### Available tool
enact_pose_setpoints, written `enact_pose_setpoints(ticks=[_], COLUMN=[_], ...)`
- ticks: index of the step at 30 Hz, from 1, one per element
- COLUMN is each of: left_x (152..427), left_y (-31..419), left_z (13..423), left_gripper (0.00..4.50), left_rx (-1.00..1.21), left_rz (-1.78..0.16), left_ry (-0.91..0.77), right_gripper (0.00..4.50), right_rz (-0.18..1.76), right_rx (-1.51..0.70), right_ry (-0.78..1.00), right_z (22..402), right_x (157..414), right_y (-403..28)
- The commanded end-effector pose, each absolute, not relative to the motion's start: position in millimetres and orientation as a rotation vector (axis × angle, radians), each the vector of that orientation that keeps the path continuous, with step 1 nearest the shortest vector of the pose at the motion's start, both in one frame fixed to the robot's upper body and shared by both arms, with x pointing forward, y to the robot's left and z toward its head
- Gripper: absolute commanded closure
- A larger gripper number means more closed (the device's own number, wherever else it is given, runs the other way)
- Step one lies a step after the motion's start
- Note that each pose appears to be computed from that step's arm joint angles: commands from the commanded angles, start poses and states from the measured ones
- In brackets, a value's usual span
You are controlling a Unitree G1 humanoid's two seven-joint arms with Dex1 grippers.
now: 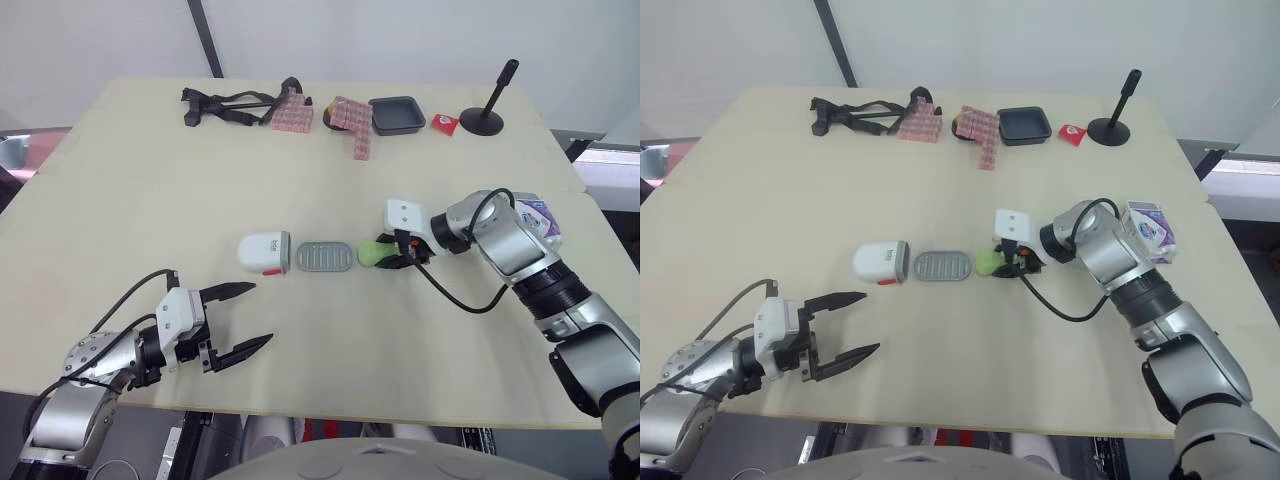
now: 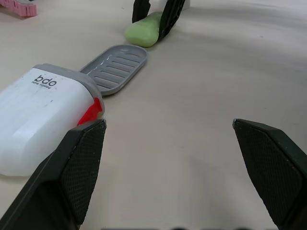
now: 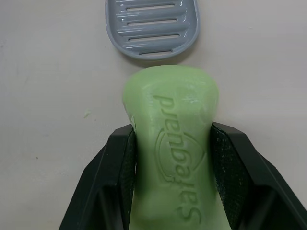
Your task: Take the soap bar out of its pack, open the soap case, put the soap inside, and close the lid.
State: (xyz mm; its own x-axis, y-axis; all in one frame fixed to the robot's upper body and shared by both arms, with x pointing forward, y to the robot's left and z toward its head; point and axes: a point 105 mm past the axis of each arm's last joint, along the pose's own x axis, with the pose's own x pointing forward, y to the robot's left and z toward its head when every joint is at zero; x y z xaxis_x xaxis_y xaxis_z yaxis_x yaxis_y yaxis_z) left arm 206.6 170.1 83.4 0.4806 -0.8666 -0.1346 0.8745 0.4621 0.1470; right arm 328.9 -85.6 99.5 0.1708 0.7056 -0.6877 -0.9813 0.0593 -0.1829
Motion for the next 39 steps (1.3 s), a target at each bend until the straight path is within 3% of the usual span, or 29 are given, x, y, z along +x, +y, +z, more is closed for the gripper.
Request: enact_pose_setpoints(ticks=[1, 11, 21, 39], left_x=[205.4, 212.8, 218.4, 218.2], left_y=[168.7, 179.1, 180.3, 179.3], left_z=[91.5, 91.5, 96.4, 97.5], left_gripper=[0.0, 0.0, 0.0, 0.0], left_rx=[0.237, 0.251, 0.253, 0.26], left_rz=[-1.083, -1.032, -0.999, -0.986], left_ry=[0.019, 0.018, 0.001, -0.004], right_gripper=[2.72, 2.72, 2.72, 2.72], right_rz=[1.356, 1.418, 1.469, 1.478], right_rx=[-0.745, -0.717, -0.712, -0.779], right_ry=[0.402, 0.212, 0.271, 0.293], right_z=[121.1, 178.1, 148.9, 130.1], right_x=[330.9, 322.3, 308.0, 318.3], right_y=[-84.6, -35.2, 14.9, 29.8])
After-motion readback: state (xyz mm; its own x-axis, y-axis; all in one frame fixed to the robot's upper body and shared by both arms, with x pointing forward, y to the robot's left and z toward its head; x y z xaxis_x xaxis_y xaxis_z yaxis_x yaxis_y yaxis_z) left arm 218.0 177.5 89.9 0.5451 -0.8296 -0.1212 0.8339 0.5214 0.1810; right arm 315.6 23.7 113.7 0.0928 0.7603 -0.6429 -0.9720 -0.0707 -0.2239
